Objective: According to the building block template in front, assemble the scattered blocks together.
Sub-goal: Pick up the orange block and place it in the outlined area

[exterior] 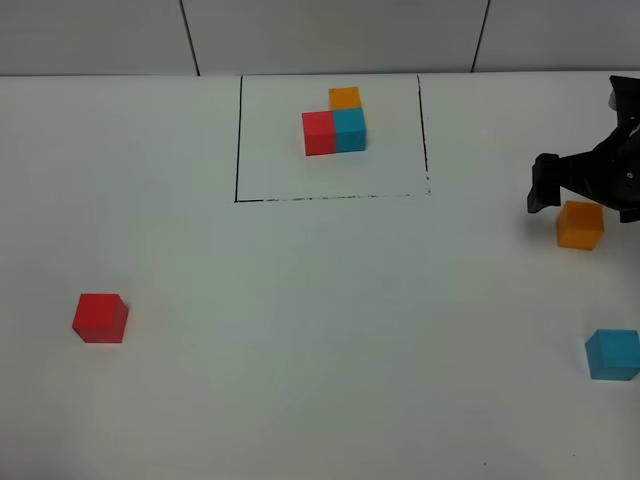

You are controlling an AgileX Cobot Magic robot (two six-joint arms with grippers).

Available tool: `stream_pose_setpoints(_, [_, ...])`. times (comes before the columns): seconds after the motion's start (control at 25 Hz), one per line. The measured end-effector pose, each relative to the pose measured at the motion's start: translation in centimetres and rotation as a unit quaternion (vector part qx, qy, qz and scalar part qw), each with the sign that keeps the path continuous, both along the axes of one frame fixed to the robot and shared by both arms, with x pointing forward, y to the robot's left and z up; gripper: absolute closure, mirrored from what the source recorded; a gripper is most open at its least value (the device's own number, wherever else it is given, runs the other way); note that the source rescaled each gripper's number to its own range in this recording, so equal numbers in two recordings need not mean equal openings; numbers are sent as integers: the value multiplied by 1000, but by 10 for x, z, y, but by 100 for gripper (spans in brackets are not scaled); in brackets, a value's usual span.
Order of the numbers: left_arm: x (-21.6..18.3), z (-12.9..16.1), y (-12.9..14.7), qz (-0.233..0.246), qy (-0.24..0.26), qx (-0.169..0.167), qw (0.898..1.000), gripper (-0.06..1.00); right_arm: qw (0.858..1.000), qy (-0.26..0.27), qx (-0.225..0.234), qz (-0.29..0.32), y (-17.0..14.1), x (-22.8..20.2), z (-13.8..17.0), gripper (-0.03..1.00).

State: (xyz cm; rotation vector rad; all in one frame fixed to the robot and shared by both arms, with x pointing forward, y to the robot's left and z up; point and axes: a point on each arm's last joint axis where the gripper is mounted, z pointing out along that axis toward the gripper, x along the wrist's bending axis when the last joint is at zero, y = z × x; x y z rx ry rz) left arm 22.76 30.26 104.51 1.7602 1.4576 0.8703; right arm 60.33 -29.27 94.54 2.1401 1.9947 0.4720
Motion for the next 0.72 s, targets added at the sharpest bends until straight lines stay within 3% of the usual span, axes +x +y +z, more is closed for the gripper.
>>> stream_pose_setpoints(0.36, [0, 0, 0, 0, 0, 0, 1000, 24, 999, -26, -26, 23, 10, 6, 0, -3])
stream_pose_setpoints(0.72, [0, 0, 0, 0, 0, 0, 1000, 24, 997, 43, -47, 32, 8, 21, -23, -1])
